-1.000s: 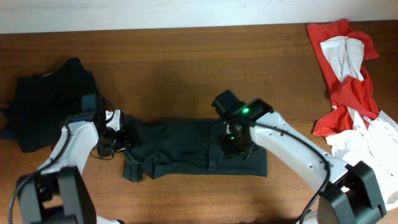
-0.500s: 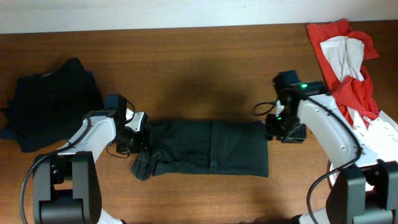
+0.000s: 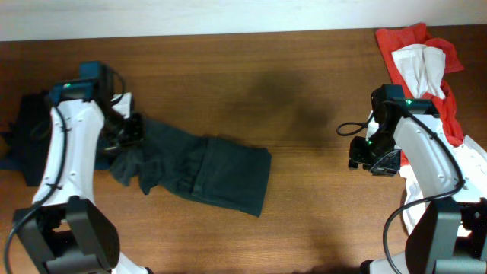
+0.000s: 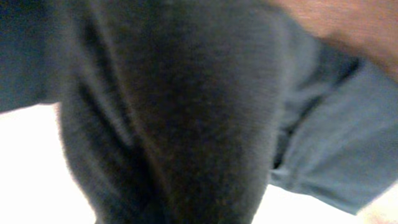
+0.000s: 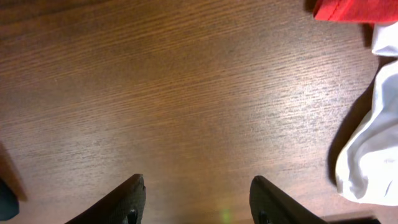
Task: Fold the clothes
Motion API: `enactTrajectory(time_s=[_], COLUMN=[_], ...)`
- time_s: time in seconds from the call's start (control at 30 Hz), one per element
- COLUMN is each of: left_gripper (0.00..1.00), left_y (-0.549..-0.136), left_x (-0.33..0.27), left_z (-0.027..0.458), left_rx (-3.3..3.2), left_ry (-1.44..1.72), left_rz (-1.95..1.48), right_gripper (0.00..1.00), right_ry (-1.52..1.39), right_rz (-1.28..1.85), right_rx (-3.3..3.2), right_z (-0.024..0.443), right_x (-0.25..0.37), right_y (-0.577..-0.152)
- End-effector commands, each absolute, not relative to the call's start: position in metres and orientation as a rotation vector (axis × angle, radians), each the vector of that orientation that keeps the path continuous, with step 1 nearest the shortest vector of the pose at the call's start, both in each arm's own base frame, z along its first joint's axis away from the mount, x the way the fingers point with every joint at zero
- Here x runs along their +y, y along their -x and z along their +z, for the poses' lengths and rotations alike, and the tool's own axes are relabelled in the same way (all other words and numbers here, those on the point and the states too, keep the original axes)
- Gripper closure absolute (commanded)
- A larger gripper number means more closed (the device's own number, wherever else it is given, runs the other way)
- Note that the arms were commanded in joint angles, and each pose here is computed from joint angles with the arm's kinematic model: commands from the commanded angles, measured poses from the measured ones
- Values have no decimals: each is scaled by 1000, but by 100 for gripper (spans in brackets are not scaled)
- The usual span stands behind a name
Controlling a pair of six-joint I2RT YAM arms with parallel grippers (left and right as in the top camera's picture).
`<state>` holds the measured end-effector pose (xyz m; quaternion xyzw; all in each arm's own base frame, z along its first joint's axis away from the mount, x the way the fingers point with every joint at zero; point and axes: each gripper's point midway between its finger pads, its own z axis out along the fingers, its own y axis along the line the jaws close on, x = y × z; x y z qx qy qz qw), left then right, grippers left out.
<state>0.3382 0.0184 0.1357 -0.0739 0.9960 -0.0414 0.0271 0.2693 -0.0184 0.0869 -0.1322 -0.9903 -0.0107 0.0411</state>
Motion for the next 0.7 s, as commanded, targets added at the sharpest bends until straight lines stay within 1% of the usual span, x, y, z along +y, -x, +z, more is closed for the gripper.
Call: enactTrajectory(time_s=[0.0, 0.13, 0.23, 0.4, 0.6, 0.63, 0.67], left_gripper=[100, 99, 99, 100, 99, 93, 77], left_y=[-336, -321, -307, -283, -269, -269, -269], left_x=[-43, -103, -142, -181, -211, -217, -219], left_z=[146, 138, 121, 85, 68, 68, 67], left_rx=[3085, 3119, 3155, 3244, 3237, 3220, 3211], left_ry=[10, -189, -371, -568, -700, -714, -724], left_rz=[-218, -214, -148, -60, -39, -48, -52], right_gripper=[42, 42, 42, 42, 42, 42, 42], right_ry=[399, 399, 399, 393, 393, 393, 393], right_rz=[-17, -17, -17, -17, -18, -18, -18], right_rx=[-3053, -3052, -3052, -3052, -3052, -3052, -3052], right_z=[91, 91, 91, 91, 91, 91, 91], right_x=[-22, -22, -22, -22, -22, -22, -22], right_y=[-272, -272, -272, -272, -272, -272, -272])
